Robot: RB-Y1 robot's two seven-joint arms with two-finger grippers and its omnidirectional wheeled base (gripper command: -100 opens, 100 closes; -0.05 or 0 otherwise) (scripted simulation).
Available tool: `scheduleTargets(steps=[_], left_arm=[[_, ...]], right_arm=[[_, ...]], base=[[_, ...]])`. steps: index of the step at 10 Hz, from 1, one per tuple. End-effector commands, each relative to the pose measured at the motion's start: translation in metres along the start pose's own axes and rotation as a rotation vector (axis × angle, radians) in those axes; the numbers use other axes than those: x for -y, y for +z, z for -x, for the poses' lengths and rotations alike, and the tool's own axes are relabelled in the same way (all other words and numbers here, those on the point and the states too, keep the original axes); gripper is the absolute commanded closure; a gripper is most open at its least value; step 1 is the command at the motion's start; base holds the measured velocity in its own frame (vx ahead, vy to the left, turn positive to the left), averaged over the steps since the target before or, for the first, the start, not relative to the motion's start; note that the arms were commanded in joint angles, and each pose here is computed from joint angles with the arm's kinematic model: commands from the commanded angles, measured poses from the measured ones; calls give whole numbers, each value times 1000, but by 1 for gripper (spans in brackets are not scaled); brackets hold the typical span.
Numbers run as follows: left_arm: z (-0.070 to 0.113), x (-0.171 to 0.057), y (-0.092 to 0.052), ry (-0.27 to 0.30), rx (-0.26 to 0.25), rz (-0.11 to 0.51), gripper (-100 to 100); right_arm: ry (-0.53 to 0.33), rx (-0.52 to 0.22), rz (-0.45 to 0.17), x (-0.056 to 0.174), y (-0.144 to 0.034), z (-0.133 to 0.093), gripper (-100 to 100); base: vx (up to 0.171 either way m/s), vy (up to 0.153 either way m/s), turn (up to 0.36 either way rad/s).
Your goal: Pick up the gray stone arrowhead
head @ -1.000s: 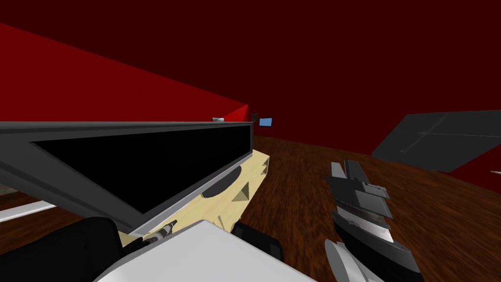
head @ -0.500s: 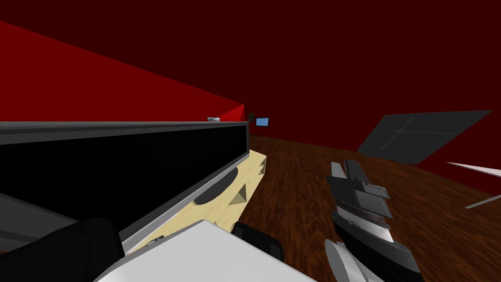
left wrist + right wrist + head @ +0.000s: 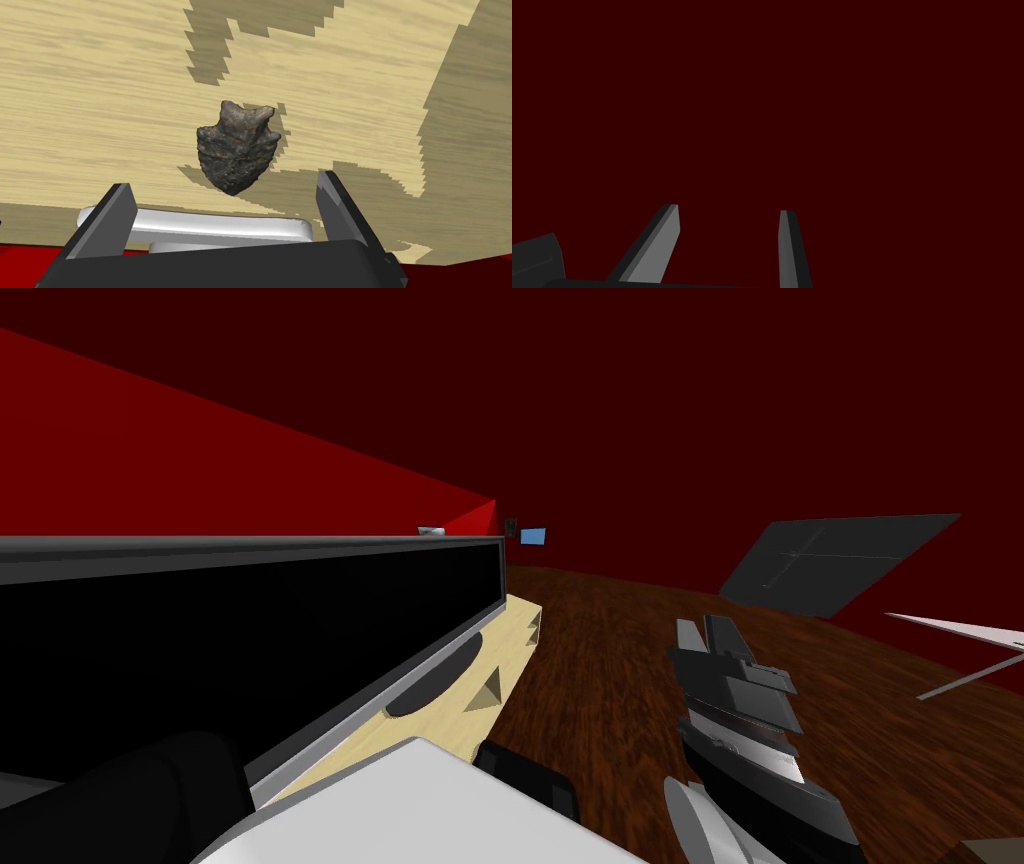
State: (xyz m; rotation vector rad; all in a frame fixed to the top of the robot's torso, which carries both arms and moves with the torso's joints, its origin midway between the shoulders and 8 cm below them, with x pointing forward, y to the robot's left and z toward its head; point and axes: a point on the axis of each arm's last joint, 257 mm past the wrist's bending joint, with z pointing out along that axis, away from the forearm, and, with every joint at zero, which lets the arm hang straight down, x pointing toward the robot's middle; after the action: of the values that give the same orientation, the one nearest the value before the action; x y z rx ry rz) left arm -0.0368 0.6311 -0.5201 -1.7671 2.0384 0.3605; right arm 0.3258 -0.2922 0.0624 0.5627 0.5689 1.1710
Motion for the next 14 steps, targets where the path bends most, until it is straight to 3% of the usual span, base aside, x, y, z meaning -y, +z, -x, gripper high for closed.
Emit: scheduleTargets(steps=[1,10,11,12,14], left_arm=[[1,-2,4,-20,1,11,-100],[9,-19,31,-196,12,106,-100],[9,-19,29,-182,11,99,-100],[10,-19,29,-186,12,100,100],[9,-20,29,-186,11,102,100]], right_arm=[[0,0,0,0,0,0,0],[0,0,0,0,0,0,0],[0,0,0,0,0,0,0],[0,0,0,0,0,0,0],[0,0,0,0,0,0,0]], base=[[-36,-2,-166],[-130,-21,-228],[-51,-1,-49],[-10,-1,11],[-3,0,2]])
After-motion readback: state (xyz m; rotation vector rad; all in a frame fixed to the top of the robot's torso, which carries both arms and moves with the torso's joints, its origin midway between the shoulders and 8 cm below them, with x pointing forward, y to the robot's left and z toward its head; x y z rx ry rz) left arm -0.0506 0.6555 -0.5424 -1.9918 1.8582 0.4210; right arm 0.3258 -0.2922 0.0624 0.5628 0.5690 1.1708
